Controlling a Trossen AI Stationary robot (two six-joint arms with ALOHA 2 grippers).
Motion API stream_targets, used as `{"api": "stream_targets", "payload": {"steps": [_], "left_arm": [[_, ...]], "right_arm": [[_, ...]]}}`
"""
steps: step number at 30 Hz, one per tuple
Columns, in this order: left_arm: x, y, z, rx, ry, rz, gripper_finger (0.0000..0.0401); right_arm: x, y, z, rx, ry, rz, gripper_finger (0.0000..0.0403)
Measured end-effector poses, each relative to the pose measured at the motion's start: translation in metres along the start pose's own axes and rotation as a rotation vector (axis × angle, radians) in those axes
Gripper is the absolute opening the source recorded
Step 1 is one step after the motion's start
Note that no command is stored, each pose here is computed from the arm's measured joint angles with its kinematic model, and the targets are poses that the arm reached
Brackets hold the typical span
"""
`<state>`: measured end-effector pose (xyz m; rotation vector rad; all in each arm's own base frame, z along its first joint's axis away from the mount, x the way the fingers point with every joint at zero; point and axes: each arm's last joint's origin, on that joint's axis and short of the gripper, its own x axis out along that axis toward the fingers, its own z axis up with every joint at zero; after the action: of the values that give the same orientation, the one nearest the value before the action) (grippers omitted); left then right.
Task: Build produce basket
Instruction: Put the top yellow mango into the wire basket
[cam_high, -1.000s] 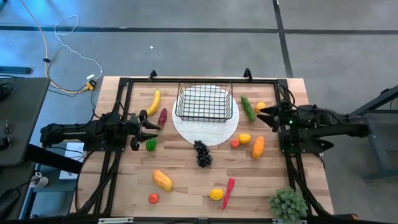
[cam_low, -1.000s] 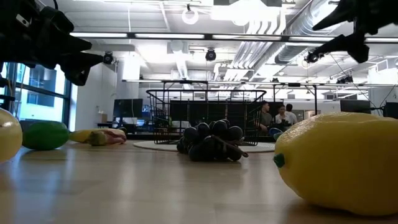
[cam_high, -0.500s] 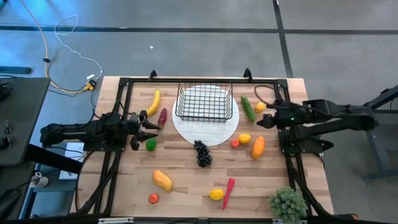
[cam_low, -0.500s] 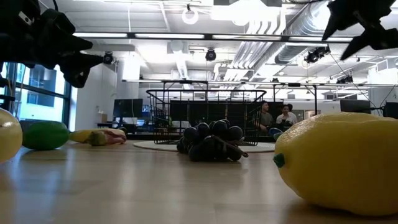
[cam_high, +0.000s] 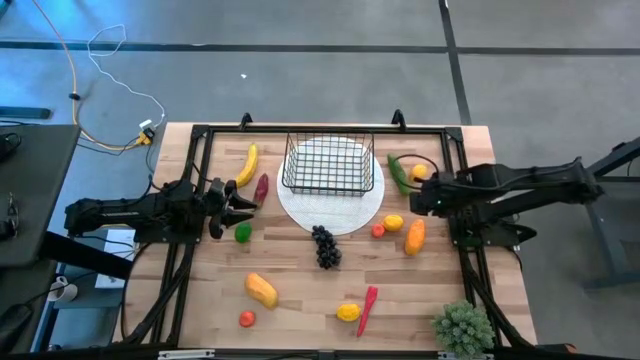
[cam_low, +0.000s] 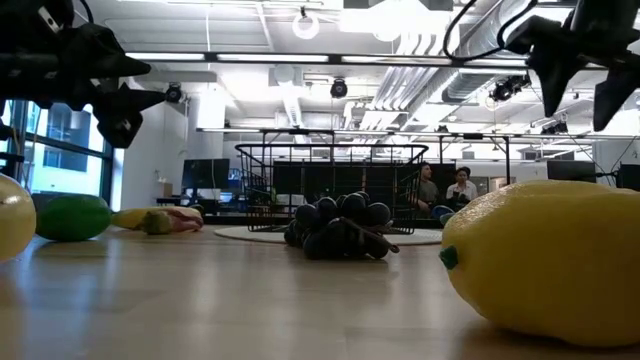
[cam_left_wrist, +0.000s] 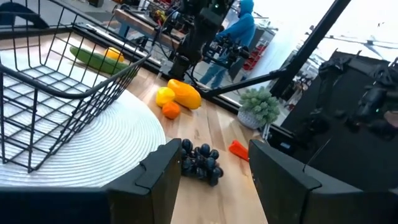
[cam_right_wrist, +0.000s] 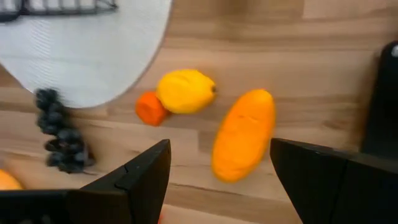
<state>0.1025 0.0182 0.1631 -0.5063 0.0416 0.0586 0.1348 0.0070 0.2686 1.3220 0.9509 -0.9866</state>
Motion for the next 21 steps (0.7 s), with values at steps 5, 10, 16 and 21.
{"api": "stream_targets", "payload": {"steps": [5, 10, 16, 21], "left_arm": [[0.000, 0.000, 0.000, -0.008, 0.001, 0.000, 0.0175], [0.000, 0.000, 0.000, 0.003, 0.001, 0.000, 0.0175], [0.000, 0.000, 0.000, 0.008, 0.001, 0.000, 0.0175], [0.000, 0.000, 0.000, 0.008, 0.001, 0.000, 0.0175]], "right_arm": [[0.007, 0.004, -0.004, 0.013, 0.045, -0.053, 0.0256], [0.015, 0.009, -0.004, 0.086, 0.036, -0.102, 0.0256], [0.028, 0.014, -0.005, 0.181, 0.012, -0.214, 0.0256], [0.041, 0.021, -0.006, 0.212, -0.004, -0.286, 0.0256]]}}
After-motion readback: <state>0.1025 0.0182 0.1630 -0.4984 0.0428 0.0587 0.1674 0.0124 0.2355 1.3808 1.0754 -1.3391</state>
